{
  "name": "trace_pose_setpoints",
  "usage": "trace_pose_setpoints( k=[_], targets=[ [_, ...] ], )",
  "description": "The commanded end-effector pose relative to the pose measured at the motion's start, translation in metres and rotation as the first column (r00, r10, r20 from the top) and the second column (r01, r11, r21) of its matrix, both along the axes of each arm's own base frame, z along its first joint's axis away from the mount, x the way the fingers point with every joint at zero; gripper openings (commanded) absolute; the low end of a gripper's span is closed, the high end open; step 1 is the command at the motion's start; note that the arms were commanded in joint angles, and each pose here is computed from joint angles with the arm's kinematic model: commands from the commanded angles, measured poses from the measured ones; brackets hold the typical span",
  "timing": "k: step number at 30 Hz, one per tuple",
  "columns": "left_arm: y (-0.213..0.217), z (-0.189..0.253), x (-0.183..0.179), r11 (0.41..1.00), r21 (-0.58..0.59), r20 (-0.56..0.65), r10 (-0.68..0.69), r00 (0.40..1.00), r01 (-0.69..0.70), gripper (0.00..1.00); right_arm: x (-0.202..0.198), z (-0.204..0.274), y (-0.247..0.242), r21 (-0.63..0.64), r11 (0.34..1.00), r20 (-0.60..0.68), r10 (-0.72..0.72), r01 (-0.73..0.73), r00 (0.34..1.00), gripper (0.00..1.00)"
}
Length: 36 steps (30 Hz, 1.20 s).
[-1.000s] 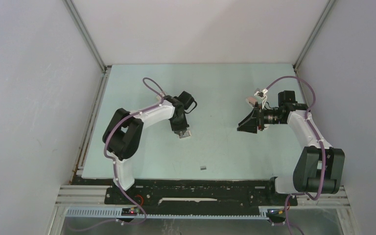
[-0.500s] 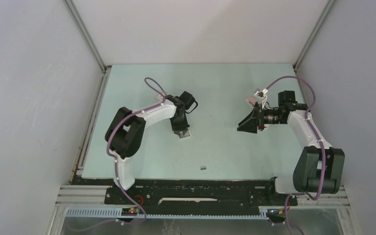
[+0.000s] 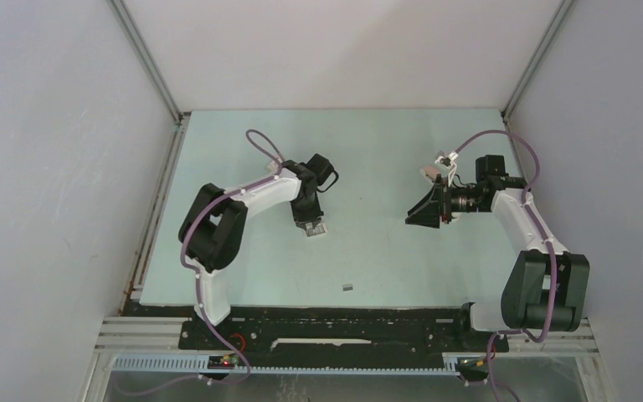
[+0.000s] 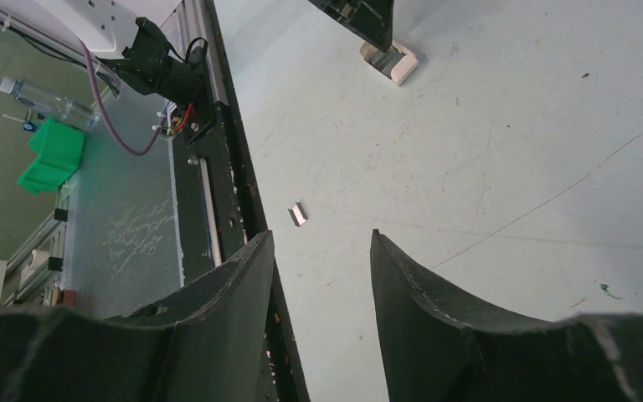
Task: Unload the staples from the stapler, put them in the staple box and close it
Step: Place the staple in the staple box.
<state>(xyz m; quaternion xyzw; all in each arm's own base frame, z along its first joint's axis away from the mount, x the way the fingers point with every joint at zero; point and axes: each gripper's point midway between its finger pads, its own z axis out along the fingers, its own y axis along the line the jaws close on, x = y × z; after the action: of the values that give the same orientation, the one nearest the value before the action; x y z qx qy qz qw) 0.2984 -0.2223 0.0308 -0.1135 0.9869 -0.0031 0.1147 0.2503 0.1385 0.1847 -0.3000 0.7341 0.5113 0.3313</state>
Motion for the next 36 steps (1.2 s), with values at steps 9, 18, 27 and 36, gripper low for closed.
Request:
trace_pose_setpoints(
  k=[9, 18, 27, 36],
  targets=[
    [0.02, 0.115, 0.018, 0.996, -0.065, 0.396, -0.031, 0.918, 0.062, 0.33, -0.013, 0.013, 0.009, 0.04, 0.996, 0.088, 0.079, -0.083, 0.993, 0.56],
    [0.083, 0.179, -0.013, 0.991, -0.126, 0.739, 0.066, 0.67, 0.042, 0.76, -0.059, 0.023, 0.044, -0.126, 0.935, 0.296, 0.354, -0.331, 0.887, 0.65],
    [0.111, 0.18, -0.05, 0.944, -0.324, 0.832, 0.251, 0.494, 0.067, 1.0, -0.103, -0.05, 0.086, -0.478, 0.639, 0.193, 0.746, -0.602, 0.638, 0.71],
    [0.127, 0.158, -0.071, 0.913, -0.407, 0.812, 0.34, 0.474, 0.041, 1.0, -0.095, -0.094, 0.136, -0.644, 0.558, 0.134, 0.755, -0.523, 0.642, 0.68]
  ],
)
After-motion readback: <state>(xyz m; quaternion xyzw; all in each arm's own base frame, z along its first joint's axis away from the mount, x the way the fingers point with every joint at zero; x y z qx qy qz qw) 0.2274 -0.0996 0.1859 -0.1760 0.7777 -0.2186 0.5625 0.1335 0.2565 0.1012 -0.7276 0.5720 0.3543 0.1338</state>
